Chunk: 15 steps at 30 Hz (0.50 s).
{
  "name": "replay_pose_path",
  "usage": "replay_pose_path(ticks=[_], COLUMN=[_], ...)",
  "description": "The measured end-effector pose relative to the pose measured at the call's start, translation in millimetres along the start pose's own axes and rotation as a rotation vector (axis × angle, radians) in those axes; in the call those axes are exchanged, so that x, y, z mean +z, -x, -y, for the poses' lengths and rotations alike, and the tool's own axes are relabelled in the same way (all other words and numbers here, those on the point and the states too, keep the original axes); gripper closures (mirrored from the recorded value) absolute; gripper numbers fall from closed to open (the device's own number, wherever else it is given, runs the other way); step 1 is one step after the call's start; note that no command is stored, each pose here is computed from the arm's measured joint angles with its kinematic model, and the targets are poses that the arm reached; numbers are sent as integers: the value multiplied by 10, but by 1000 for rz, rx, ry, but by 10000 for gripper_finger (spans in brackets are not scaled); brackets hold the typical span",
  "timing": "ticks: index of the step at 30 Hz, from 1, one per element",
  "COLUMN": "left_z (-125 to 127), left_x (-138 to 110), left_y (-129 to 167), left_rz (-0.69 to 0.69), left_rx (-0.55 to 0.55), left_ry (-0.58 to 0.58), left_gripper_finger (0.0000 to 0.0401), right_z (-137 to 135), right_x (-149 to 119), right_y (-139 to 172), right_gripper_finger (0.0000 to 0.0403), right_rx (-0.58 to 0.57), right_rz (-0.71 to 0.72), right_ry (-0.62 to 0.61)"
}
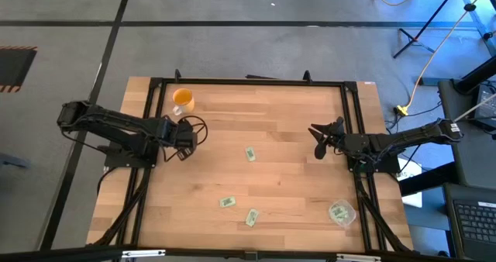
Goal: Pick and place items into bin
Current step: Put the green stevia packet into the top transparent bin
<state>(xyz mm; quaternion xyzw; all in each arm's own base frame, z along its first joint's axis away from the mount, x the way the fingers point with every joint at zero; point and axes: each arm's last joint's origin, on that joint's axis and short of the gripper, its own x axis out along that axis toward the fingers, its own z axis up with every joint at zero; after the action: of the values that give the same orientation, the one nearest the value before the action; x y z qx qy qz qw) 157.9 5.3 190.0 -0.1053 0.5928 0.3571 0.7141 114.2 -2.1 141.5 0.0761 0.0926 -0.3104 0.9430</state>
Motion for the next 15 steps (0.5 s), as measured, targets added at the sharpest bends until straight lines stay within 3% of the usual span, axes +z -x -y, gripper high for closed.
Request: replay_pose_path(ticks=[15], left_z=[-7], left_x=[0], left_y=[-5], left_rz=[-22], left_rx=[-15], left_ry=[-11], left_gripper_finger=[356], right_z=[0], right_x=[-1], right_y=[0], right_gripper_finger=[297], right_rx=[0], right_rz=[0], right_ry=[1])
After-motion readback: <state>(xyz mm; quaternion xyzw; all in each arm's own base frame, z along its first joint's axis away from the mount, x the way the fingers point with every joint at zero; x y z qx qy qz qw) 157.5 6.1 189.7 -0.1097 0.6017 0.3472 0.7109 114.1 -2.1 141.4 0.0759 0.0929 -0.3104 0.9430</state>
